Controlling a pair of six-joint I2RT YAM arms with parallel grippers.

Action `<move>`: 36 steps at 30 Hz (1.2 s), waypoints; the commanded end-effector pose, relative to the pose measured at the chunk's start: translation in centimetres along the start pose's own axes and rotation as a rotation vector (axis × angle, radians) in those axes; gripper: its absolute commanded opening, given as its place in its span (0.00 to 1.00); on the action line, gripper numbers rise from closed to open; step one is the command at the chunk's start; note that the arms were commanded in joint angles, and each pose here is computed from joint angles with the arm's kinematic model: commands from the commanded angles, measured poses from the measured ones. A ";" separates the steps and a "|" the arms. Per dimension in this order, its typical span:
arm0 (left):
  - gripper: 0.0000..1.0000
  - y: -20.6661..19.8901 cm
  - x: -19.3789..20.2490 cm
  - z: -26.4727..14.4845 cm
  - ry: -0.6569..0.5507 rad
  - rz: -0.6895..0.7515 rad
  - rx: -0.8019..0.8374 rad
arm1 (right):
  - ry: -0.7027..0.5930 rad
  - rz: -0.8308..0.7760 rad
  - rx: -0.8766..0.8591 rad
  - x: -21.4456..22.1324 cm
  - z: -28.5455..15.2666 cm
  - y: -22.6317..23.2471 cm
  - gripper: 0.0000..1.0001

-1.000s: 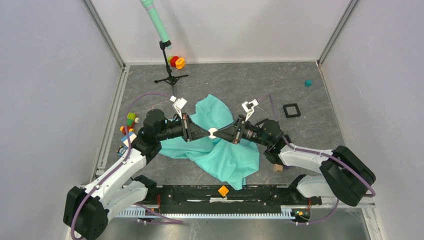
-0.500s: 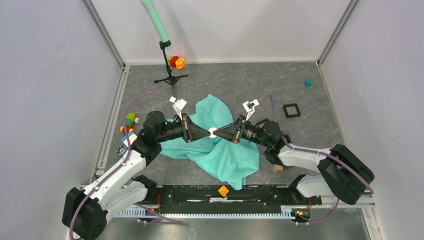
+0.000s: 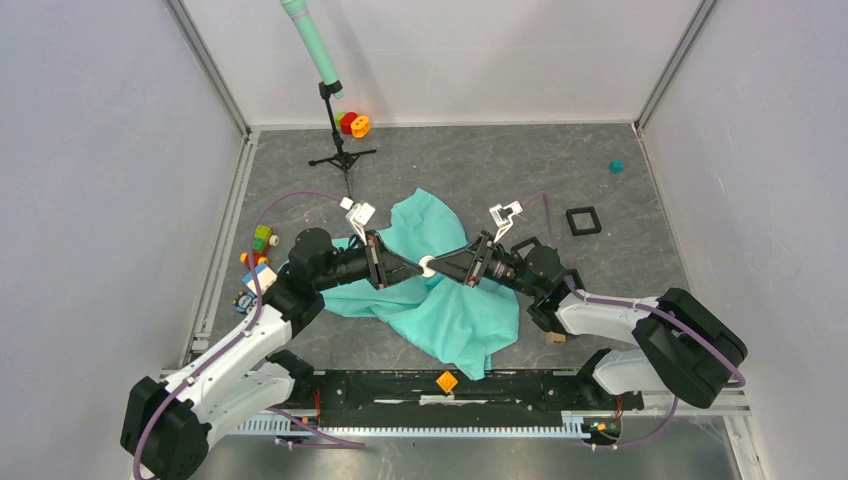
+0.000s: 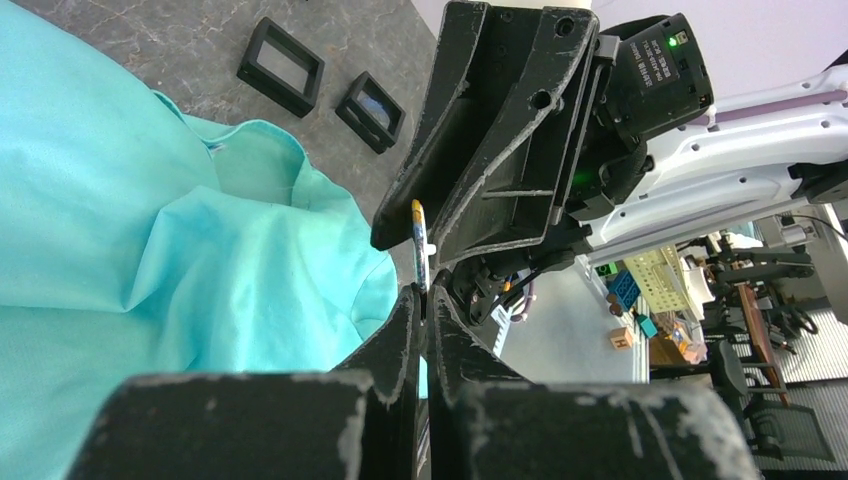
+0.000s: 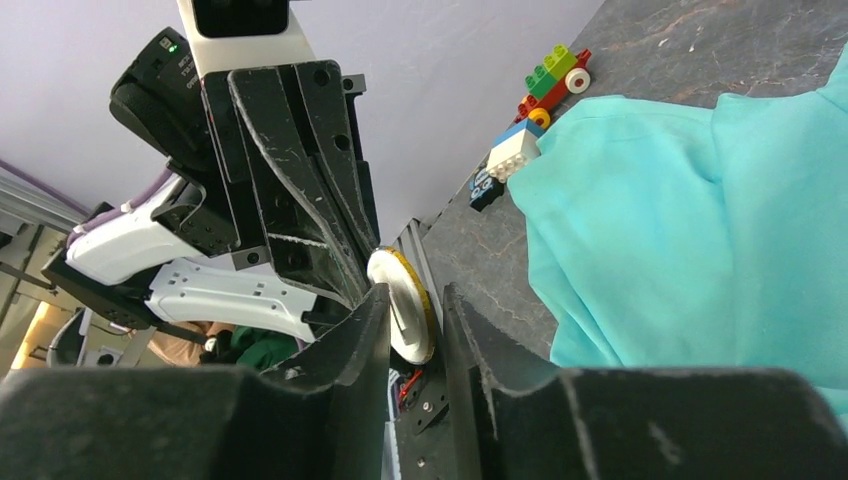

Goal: Remove the brooch from the garment
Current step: Close the brooch, then move the clothes to the center of the board.

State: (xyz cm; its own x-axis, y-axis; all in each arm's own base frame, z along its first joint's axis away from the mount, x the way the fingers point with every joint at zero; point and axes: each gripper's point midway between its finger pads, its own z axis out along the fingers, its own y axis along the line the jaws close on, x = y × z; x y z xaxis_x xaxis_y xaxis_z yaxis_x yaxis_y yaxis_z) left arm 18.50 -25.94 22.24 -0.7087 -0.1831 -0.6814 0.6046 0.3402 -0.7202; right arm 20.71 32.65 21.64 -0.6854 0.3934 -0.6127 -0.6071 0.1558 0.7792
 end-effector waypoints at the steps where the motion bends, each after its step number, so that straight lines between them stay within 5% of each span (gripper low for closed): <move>1: 0.02 -1.3 0.1 -0.1 0.010 0.028 0.026 | -0.092 -0.027 0.044 -1.5 -0.1 -1.2 0.40; 4: 0.02 0.5 0.0 -0.1 -0.003 0.034 -0.070 | -0.091 -0.055 0.052 -1.4 -0.8 -1.3 0.60; 8: 0.02 3.0 0.2 -0.1 0.024 0.056 -0.201 | -0.075 -0.101 0.114 -1.3 -1.9 -2.4 0.69; 18: 0.02 3.9 3.2 2.7 0.177 0.252 -0.372 | 0.187 -0.374 0.692 -1.3 -9.0 -11.0 0.66; 25: 0.02 3.2 8.3 6.8 0.413 0.245 -0.271 | 0.145 -0.436 0.991 -3.2 -16.0 -13.3 0.68; 30: 0.02 10.3 10.4 7.3 0.501 0.210 -0.551 | 0.137 -0.455 1.229 -5.3 -20.3 -14.7 0.98; 33: 0.02 14.5 11.0 6.9 0.529 0.132 -0.709 | 0.179 -0.481 1.211 -6.4 -20.0 -14.8 0.98; 36: 0.02 19.6 9.1 4.9 0.425 0.011 -0.910 | 0.262 -0.490 1.155 -7.4 -18.8 -15.2 0.98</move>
State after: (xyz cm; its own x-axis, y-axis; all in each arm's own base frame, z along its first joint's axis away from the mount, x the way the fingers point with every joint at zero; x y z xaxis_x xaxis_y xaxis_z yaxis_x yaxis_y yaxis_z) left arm 20.37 -30.08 2.93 -0.8357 0.3089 -0.4540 0.4813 0.8102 -0.3346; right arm 25.17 10.14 9.36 -0.6465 -0.0144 -0.7628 -0.1267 0.9880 0.0887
